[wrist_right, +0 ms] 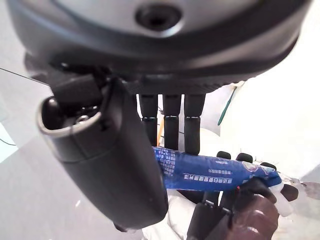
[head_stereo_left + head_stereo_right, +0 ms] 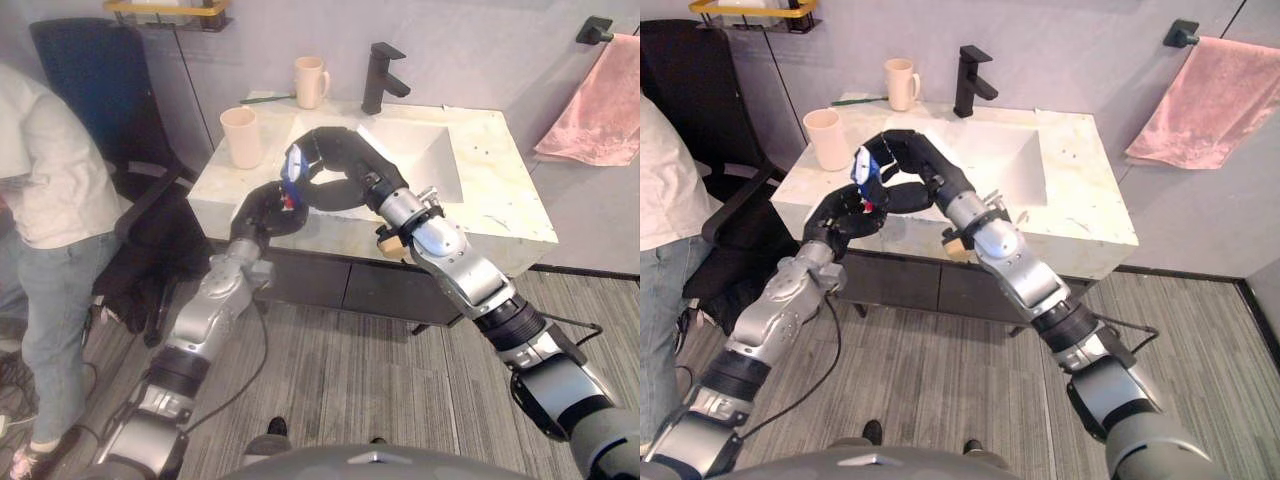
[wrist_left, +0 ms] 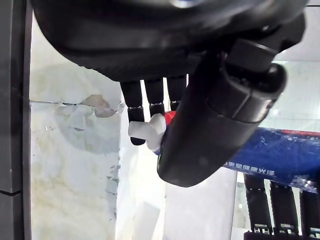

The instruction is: Organize the bathroom.

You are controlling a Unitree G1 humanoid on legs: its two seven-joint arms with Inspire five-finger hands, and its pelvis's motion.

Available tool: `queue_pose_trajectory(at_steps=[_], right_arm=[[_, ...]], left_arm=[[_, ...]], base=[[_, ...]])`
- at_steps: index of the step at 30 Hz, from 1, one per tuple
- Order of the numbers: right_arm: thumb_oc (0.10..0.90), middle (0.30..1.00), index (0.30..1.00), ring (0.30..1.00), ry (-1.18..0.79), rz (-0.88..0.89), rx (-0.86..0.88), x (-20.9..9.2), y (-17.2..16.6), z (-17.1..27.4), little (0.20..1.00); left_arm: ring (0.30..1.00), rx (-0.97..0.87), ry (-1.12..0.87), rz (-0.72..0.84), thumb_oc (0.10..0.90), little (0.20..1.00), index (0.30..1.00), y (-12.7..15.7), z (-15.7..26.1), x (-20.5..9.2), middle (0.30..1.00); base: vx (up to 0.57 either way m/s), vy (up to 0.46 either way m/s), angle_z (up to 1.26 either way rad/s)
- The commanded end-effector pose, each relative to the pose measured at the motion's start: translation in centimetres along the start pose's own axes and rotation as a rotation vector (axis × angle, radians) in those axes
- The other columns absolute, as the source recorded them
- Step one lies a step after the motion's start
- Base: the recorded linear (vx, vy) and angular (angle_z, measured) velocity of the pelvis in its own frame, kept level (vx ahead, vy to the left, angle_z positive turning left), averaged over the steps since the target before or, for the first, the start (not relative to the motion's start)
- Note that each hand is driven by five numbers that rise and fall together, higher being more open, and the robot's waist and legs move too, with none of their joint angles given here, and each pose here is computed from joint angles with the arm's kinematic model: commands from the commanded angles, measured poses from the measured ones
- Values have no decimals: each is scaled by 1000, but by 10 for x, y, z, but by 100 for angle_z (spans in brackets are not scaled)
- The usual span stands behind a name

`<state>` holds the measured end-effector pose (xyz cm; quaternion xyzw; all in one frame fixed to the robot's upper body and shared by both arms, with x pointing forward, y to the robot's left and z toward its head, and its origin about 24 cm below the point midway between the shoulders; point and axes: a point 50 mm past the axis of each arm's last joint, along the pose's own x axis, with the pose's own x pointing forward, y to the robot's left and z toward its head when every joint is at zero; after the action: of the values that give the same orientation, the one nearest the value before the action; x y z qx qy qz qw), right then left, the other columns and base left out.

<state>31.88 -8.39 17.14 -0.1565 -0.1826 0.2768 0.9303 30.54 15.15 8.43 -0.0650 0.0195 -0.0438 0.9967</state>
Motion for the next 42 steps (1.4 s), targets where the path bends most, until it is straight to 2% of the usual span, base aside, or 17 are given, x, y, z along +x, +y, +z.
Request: queue_pose_trajectory(at_steps=[1,6,9,16,17,25,32,36,42], right_arm=[[400,300,300,300,-300,-17,-47,15,-10,63,300],[400,300,300,300,-321,-78,-93,15,-20,69,300],[400,300,300,300,-370,-169,-170,13,-36,82,300],[400,300,300,300,-422,-280,-255,14,-54,96,300],[400,300,300,300,-465,-318,-322,12,-62,106,300],[400,300,300,300,-622,-500,-491,8,-85,137,300],[400,300,300,300,-724,-794,-620,0,-115,149,300],[400,300,300,300,-713,-831,-606,8,-120,156,300],[400,300,300,300,-674,-796,-601,15,-123,150,300]], left_arm=[[900,76,-283,216,800,900,900,34,56,10,900],[900,147,-322,306,800,900,900,52,56,-1,900],[900,229,-381,414,800,900,900,72,59,-19,900],[900,300,-456,486,800,900,900,89,66,-37,900],[900,333,-458,474,800,900,900,92,65,-45,900],[900,330,-370,407,800,900,900,94,47,-53,900],[900,325,-316,309,800,900,900,83,35,-54,900],[900,309,-288,305,800,900,900,80,27,-50,900],[900,290,-269,296,800,900,900,79,16,-56,900]], base=[[1,35,3],[3,38,10],[4,57,15],[7,92,23],[21,146,30],[22,172,25],[47,250,38],[109,33,19],[176,-49,12]])
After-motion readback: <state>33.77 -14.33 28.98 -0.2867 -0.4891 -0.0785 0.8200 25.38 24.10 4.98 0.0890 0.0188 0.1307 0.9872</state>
